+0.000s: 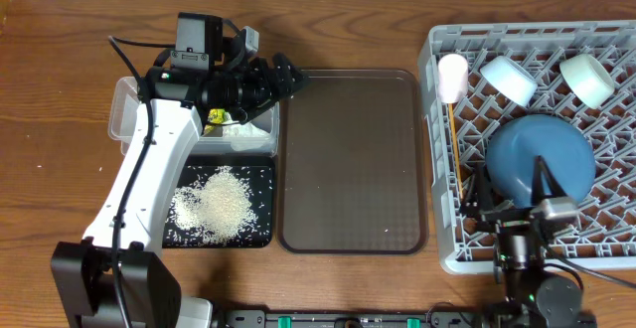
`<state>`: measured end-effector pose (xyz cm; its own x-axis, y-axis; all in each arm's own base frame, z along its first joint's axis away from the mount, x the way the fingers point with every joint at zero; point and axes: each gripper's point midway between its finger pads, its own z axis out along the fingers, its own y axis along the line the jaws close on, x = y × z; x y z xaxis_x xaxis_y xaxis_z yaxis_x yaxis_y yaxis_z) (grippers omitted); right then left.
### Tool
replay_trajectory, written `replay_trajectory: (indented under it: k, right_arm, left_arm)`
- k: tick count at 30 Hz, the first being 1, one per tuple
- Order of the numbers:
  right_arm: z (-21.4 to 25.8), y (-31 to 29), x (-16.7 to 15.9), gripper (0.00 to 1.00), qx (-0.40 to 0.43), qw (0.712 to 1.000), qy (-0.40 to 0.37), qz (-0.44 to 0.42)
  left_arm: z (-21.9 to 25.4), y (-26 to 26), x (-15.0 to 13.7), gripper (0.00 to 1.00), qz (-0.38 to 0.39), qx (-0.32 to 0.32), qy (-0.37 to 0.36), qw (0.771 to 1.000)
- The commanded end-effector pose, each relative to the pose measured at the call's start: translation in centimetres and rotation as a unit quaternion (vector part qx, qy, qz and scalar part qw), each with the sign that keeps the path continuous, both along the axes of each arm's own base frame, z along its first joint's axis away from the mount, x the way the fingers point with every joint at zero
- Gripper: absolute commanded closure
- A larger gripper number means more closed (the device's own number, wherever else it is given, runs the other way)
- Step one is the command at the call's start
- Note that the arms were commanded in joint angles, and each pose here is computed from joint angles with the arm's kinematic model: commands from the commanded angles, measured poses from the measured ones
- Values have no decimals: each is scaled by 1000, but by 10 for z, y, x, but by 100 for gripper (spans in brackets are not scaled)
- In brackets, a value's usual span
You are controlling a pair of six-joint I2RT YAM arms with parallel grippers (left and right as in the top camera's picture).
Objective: Sort waste into correct bins and load items into the dishwasher rack
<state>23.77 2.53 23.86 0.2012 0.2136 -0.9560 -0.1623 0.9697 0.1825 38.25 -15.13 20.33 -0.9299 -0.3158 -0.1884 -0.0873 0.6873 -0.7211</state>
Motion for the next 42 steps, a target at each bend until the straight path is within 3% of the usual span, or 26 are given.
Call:
replay_trajectory:
  k: [1, 8, 11, 42]
  right_arm:
    - [-20, 3, 3, 1, -10, 1000, 25, 3]
    - [-59, 10, 6, 1, -121, 989, 89, 12]
    - [-80, 10, 6, 1, -123, 984, 131, 15]
    - [-80, 9, 6, 1, -123, 983, 132, 14]
  left_arm:
    - [7, 1, 1, 6, 1, -1, -9, 1000]
    - [7, 1, 1, 6, 1, -1, -9, 1000]
    - [7, 1, 1, 6, 1, -1, -9, 1000]
    - [7, 1, 1, 6, 1, -1, -9, 1000]
